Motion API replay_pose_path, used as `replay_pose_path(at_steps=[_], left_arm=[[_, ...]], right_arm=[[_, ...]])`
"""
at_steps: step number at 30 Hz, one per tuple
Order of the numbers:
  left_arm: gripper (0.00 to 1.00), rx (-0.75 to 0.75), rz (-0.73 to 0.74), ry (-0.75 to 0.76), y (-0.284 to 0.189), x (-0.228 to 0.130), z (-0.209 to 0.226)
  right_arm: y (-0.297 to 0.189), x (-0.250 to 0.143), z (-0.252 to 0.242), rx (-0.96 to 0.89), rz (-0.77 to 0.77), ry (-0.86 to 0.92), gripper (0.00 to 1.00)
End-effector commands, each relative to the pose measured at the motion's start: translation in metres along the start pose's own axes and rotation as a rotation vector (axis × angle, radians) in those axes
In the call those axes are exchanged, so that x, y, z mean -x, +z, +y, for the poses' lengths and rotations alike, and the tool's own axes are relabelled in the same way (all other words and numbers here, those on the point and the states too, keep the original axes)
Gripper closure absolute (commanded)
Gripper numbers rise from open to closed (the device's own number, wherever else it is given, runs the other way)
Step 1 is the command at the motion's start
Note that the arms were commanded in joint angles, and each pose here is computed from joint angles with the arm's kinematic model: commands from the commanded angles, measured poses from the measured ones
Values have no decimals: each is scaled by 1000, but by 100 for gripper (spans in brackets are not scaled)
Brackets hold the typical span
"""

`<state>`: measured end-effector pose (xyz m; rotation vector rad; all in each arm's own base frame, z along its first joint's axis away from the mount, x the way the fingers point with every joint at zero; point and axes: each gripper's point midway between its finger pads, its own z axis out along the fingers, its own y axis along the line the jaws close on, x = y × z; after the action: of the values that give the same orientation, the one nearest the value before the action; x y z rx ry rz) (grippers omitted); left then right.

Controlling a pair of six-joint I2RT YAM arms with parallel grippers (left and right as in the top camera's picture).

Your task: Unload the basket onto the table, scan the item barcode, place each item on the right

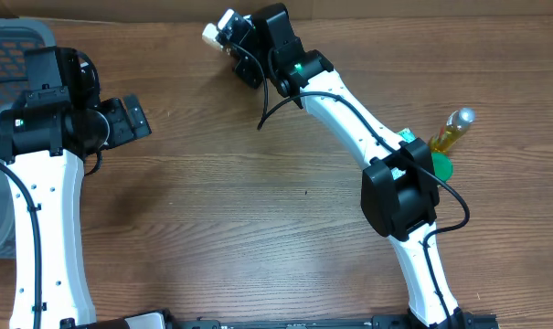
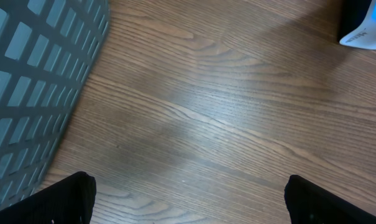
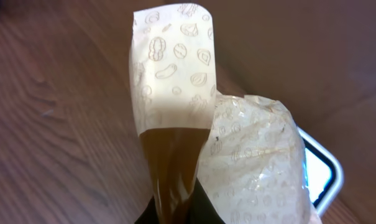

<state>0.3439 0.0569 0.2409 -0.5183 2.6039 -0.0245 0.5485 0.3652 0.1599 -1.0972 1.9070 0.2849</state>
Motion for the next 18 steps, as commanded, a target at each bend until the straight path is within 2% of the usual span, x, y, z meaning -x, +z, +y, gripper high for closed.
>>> replay_pose_path(at_steps=[1,18], left_arm=[[1,2,-15,17,-3,5,1],[0,2,-15,17,-3,5,1]], right_arm=[[2,3,12,70,-24,10,96],[11,-27,3,78,-10,-202,96]])
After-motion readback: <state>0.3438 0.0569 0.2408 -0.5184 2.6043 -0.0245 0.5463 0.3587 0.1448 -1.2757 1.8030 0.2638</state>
